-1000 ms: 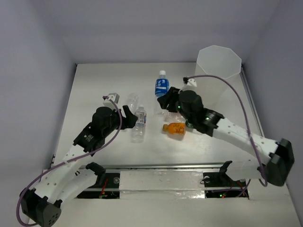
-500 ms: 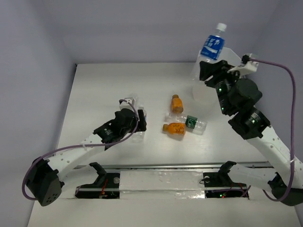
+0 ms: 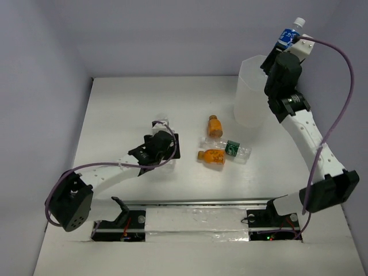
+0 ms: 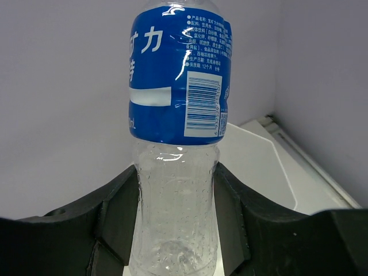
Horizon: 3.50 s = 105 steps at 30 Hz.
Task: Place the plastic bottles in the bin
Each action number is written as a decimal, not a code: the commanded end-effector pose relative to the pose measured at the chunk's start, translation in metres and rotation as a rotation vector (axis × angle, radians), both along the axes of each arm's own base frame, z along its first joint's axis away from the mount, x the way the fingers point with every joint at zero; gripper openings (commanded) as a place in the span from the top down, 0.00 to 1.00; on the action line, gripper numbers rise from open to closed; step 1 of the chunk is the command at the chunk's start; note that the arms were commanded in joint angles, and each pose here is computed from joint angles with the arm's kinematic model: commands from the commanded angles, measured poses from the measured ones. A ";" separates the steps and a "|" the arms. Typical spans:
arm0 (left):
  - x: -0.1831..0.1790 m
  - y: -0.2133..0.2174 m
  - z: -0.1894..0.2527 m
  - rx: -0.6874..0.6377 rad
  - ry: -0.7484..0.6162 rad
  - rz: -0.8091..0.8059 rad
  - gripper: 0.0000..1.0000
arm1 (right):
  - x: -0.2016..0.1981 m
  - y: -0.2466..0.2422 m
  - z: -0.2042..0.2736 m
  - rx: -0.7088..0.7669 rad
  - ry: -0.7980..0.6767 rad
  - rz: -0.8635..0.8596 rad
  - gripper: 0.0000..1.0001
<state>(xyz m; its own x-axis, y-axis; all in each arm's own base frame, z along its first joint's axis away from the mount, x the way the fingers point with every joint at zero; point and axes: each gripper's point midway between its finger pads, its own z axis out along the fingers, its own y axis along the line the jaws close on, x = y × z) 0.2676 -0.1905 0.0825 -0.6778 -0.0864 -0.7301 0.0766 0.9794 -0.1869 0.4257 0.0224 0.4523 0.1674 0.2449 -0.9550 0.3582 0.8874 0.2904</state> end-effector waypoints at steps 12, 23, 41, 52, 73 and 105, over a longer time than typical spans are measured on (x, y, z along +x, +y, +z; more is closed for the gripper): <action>0.030 -0.008 0.013 0.032 -0.104 0.023 0.19 | 0.063 -0.029 -0.045 -0.060 0.114 -0.082 0.54; 0.042 -0.018 0.003 0.062 -0.096 0.011 0.27 | 0.056 -0.028 -0.069 -0.021 0.142 -0.075 0.22; 0.031 -0.036 0.011 0.042 -0.105 -0.021 0.65 | -0.040 -0.013 -0.006 0.164 -0.111 0.120 0.18; 0.010 -0.075 0.165 -0.301 -0.335 -0.151 0.67 | -0.113 0.012 -0.040 0.254 -0.175 0.344 0.56; 0.068 -0.202 0.452 -0.740 -0.989 -0.410 0.67 | -0.177 0.066 -0.144 0.332 -0.020 0.689 0.86; 0.186 -0.336 0.376 -0.761 -1.091 -0.380 0.31 | -0.197 0.108 -0.158 0.292 0.027 0.899 0.85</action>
<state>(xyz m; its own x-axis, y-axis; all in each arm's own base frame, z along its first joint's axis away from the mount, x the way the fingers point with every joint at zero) 0.4659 -0.5444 0.4040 0.0355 -0.5462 -0.8369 0.7397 0.5775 -0.3456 0.2298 0.1283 0.2744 -0.2673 0.5108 -0.8171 -0.3694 0.7289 0.5765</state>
